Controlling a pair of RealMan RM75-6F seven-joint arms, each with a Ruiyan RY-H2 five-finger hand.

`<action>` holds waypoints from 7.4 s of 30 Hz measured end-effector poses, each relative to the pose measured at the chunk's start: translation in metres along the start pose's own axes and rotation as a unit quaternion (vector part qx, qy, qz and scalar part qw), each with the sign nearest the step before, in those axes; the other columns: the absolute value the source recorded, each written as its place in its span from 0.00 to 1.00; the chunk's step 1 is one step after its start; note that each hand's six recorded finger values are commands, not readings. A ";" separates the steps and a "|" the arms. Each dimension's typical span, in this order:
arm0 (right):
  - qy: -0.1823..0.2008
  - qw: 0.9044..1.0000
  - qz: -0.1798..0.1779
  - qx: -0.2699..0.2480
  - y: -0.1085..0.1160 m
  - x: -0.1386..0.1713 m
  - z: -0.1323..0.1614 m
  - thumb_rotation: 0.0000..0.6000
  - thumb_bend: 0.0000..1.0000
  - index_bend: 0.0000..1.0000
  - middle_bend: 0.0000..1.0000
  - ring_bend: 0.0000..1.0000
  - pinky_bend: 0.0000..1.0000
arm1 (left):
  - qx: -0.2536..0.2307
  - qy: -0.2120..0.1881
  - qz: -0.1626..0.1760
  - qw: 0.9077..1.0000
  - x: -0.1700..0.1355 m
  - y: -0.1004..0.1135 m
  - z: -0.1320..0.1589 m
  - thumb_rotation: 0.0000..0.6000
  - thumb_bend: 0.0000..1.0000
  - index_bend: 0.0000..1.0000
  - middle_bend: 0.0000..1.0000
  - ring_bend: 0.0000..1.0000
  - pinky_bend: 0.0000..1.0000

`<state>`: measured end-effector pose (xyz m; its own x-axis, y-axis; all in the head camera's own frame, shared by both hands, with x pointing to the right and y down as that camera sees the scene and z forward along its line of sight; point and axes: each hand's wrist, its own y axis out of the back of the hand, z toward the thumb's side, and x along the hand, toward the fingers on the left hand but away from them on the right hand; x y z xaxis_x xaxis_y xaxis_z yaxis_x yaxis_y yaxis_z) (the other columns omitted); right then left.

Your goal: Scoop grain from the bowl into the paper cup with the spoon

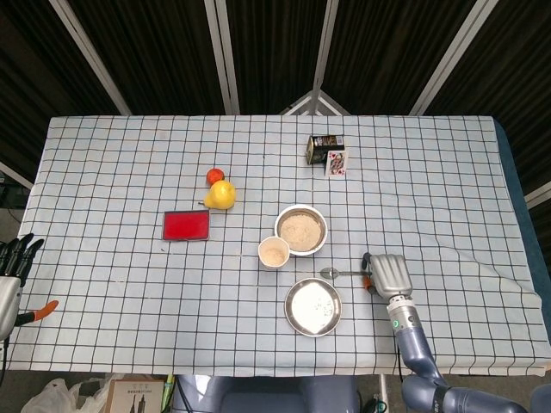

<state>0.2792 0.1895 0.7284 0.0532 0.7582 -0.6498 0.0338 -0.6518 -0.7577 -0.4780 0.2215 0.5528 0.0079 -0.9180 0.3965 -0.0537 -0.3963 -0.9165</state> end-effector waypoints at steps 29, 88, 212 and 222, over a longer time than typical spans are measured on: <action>0.004 1.000 -0.005 -0.004 -0.001 0.001 0.002 1.00 0.49 0.62 0.94 1.00 0.92 | -0.003 0.004 -0.002 1.000 0.001 0.000 -0.001 1.00 0.00 0.00 0.00 0.00 0.00; 0.033 0.853 -0.255 0.453 0.084 -0.063 0.115 1.00 0.57 0.67 0.94 1.00 0.92 | -0.057 0.021 -0.035 0.998 0.005 0.002 -0.009 1.00 0.00 0.00 0.00 0.00 0.00; -0.064 0.975 -0.052 0.204 0.090 -0.037 0.107 1.00 0.58 0.74 0.94 1.00 0.92 | -0.074 0.032 -0.051 0.996 0.004 0.000 -0.008 1.00 0.00 0.00 0.00 0.00 0.00; -0.064 0.977 -0.057 0.196 0.102 -0.033 0.112 1.00 0.58 0.74 0.94 1.00 0.92 | -0.075 0.031 -0.051 0.995 0.004 0.000 -0.008 1.00 0.00 0.00 0.00 0.00 0.00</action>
<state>0.1689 0.1002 0.6656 -0.0547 0.8374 -0.5439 -0.3532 -0.5258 -0.7739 -0.4862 0.2183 0.5550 -0.0414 -0.8688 0.4935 -0.2035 -0.4762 -0.8555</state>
